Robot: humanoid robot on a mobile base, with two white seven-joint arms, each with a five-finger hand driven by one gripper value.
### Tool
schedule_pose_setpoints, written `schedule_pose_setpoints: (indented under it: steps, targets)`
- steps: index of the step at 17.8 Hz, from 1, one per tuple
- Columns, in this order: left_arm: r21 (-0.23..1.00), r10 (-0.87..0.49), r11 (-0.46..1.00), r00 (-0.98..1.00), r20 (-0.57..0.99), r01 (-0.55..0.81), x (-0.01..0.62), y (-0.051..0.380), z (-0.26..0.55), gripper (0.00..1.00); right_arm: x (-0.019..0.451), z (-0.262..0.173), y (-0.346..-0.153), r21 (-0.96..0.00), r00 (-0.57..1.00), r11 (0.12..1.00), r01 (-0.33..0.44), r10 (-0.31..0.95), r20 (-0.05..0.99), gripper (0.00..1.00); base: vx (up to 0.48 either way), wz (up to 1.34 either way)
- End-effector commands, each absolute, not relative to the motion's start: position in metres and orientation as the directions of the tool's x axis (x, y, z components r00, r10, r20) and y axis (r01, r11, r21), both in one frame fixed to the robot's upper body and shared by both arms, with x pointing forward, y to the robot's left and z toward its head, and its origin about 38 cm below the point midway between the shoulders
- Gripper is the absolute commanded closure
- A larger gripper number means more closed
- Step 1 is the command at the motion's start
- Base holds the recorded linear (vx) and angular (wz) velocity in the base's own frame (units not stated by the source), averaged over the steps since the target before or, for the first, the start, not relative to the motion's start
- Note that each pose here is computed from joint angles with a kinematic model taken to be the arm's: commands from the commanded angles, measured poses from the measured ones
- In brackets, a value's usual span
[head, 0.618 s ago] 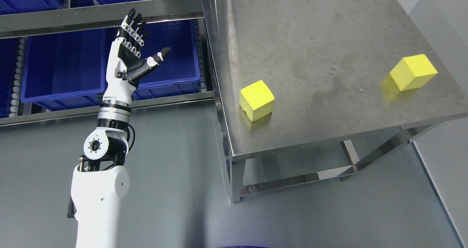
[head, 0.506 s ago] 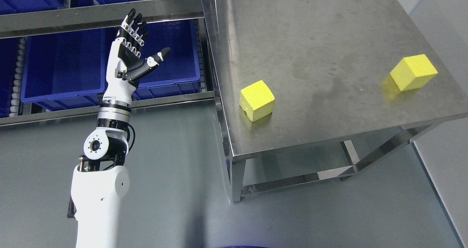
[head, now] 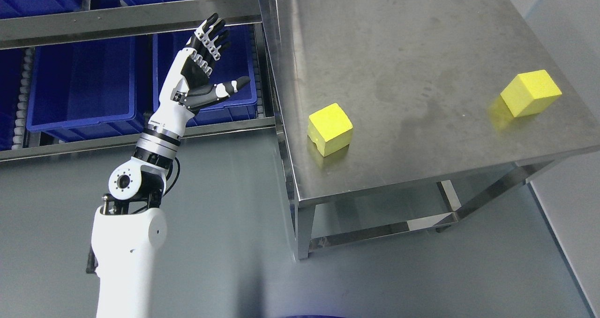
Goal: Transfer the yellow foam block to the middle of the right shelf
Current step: 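Swing the raised left hand down toward the nearer yellow foam cube, then close the left hand around the nearer yellow foam cube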
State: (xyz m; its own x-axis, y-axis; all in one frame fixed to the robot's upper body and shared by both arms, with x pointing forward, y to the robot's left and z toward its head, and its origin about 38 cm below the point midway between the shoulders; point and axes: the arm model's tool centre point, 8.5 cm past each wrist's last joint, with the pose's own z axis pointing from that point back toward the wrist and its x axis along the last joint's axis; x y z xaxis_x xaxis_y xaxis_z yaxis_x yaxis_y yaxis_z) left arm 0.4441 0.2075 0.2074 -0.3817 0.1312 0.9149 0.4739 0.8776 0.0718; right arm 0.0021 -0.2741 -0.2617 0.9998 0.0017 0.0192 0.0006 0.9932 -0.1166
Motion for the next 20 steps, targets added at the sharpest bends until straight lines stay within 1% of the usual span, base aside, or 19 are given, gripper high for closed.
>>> schedule_pose_setpoints:
  steps: [1, 3, 5, 7, 10, 13, 18, 20]
  targets:
    - [0.401, -0.114, 0.736, -0.483, 0.868, 0.546, 0.461, 0.204, 0.254, 0.01, -0.008, -0.261, -0.285, -0.134, 1.0, 0.991, 0.009, -0.007, 0.014, 0.0, 0.0, 0.0]
    - [0.469, -0.142, 0.626, -0.5, 0.854, 0.623, 0.465, 0.171, 0.258, 0.03, -0.008, -0.261, -0.285, -0.134, 1.0, 0.991, 0.009, -0.007, 0.014, 0.0, 0.005, -0.02]
    - [0.5, -0.183, 0.506, -0.479, 0.858, 0.703, 0.465, 0.123, 0.239, 0.03, -0.008, -0.261, -0.285, -0.134, 1.0, 0.991, 0.009, -0.007, 0.014, 0.0, 0.002, -0.13]
    - [0.473, -0.173, 0.451, -0.447, 0.878, 0.756, 0.462, 0.088, 0.221, 0.03, -0.008, -0.261, -0.285, -0.134, 1.0, 0.991, 0.009, -0.007, 0.014, 0.0, -0.023, -0.16]
    - [0.459, -0.161, 0.406, -0.433, 0.887, 0.79, 0.453, 0.057, 0.208, 0.03, -0.008, -0.261, -0.285, -0.134, 1.0, 0.991, 0.009, -0.007, 0.014, 0.0, -0.018, -0.08]
    - [0.451, -0.162, 0.364, -0.421, 0.892, 0.815, 0.444, 0.046, 0.197, 0.03, -0.007, -0.261, -0.285, -0.134, 1.0, 0.991, 0.009, -0.007, 0.015, 0.0, -0.005, 0.0]
    - [0.41, -0.168, 0.351, -0.374, 0.912, 0.842, 0.432, 0.048, 0.172, 0.03, -0.007, -0.261, -0.285, -0.134, 1.0, 0.991, 0.009, -0.007, 0.015, 0.0, 0.008, 0.01]
    - [0.412, -0.184, 0.351, -0.37, 0.911, 0.841, 0.432, 0.052, 0.167, 0.04, -0.008, -0.261, -0.285, -0.134, 1.0, 0.991, 0.009, -0.007, 0.014, 0.0, 0.0, 0.0]
